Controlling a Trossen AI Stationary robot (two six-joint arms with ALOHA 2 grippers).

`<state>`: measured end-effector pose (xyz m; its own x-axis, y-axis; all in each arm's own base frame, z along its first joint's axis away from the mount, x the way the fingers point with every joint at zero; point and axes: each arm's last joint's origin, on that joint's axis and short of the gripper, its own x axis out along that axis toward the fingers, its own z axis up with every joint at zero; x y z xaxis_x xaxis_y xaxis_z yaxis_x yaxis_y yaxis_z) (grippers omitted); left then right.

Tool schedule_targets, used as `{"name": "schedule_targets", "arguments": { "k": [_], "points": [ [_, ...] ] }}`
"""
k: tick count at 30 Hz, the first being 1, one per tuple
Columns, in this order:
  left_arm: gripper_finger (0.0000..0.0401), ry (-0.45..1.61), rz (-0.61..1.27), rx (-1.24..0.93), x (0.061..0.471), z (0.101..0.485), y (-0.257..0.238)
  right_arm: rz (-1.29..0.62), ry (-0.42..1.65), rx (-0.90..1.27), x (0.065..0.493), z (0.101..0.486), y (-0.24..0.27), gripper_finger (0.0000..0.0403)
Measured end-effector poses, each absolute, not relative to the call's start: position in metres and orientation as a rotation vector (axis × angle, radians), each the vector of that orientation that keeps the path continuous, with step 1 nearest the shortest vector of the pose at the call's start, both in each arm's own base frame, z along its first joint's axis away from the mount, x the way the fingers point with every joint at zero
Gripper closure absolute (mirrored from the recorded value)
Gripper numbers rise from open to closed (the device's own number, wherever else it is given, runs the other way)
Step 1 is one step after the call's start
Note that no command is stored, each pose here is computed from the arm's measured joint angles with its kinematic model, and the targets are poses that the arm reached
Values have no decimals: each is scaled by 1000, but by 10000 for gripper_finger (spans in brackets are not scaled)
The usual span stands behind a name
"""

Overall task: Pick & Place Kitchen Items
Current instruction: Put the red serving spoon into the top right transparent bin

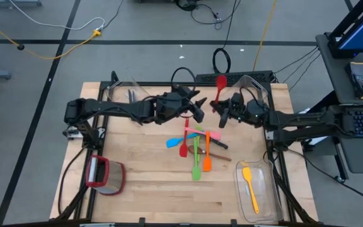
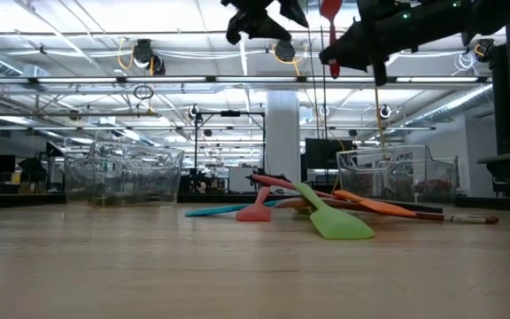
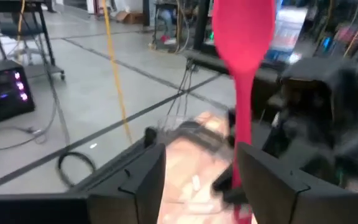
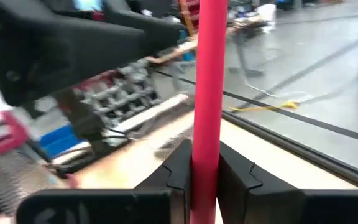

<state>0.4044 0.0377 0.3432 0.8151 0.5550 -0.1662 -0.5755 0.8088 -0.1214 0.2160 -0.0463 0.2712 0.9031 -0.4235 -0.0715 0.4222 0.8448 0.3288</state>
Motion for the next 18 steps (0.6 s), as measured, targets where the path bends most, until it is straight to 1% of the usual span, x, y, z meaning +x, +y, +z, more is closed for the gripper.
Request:
{"name": "schedule_targets", "arguments": {
  "k": [4,11,14,18],
  "points": [
    [193,176,636,-135,396,346,43,-580,-11,398,199,276,-54,367],
    [192,249,703,-128,390,341,52,-870,-25,612,169,270,-76,367],
    [192,266,708,-142,389,339,52,-922,-15,708,161,266,-84,367],
    [192,334,712,-126,386,334,51,-960,60,786,153,257,-92,367]
  ]
}}
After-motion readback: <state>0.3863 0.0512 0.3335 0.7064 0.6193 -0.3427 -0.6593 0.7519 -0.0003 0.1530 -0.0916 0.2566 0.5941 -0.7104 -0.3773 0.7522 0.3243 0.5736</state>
